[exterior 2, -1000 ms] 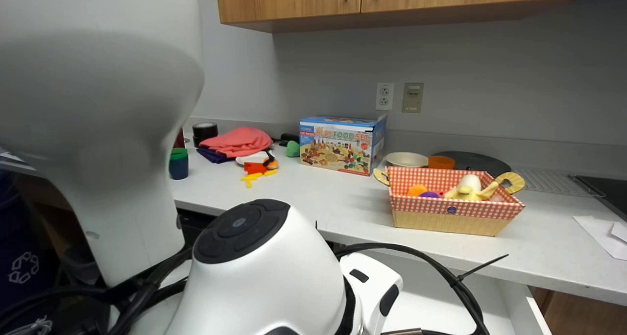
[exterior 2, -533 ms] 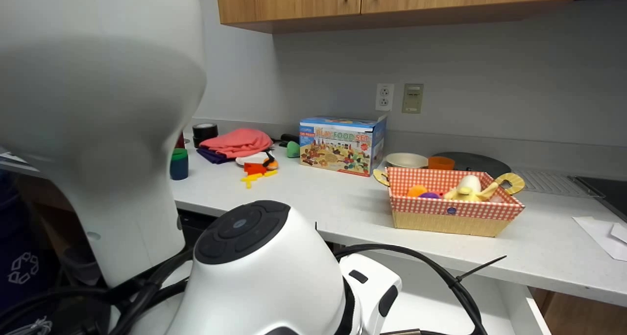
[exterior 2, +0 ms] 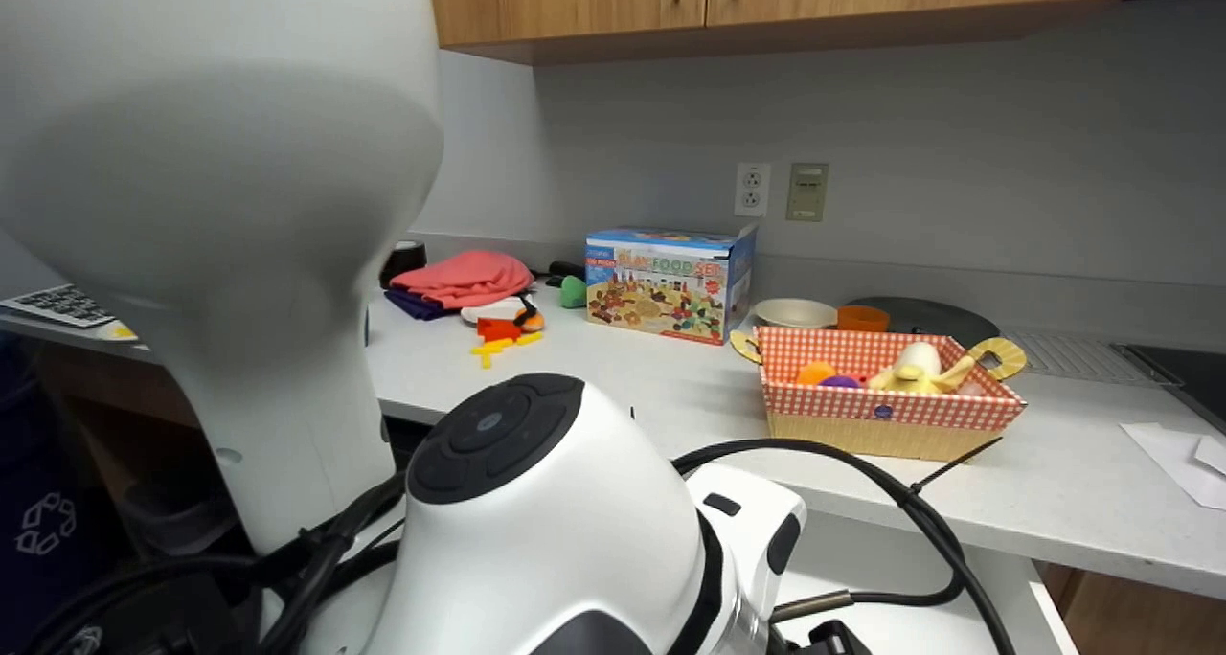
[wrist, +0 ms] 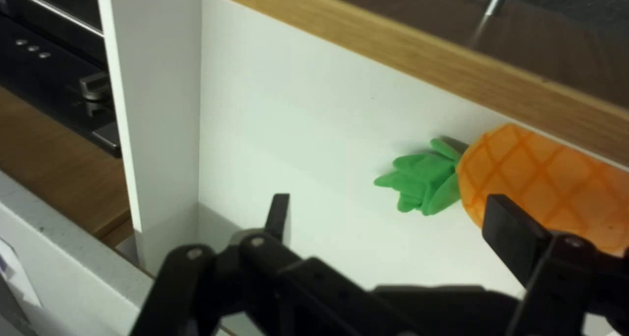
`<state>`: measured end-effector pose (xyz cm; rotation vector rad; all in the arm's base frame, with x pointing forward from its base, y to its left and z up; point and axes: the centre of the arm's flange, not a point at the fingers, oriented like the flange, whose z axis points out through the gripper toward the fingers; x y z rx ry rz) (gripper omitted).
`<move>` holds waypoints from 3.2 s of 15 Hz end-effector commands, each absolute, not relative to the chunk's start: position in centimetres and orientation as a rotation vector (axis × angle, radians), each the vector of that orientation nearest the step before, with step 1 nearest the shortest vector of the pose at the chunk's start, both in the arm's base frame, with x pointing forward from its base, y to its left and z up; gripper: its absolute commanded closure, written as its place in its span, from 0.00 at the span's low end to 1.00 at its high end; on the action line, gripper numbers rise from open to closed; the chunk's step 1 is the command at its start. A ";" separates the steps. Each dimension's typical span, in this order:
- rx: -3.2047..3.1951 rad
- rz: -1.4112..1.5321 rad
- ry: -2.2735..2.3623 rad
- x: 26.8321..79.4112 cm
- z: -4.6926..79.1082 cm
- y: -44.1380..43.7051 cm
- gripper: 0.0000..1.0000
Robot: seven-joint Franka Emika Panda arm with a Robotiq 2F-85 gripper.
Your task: Open the drawer, remove the plushy from the drawer, put it in the box, and then close the drawer
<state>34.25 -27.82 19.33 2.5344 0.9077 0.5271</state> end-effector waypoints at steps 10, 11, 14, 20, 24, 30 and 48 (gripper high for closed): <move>2.581 0.614 1.116 41.2 20.8 -20.9 0.00; 2.590 0.613 1.122 42.7 21.0 -19.6 0.00; 2.613 0.580 1.138 46.6 21.3 -16.0 0.00; 2.572 0.495 1.126 47.9 21.2 -15.4 0.00; 2.716 0.424 0.936 48.0 21.2 -17.6 0.00; 2.809 0.369 0.562 47.0 19.4 -20.0 0.00; 2.951 -0.014 0.186 48.9 14.3 -24.8 0.00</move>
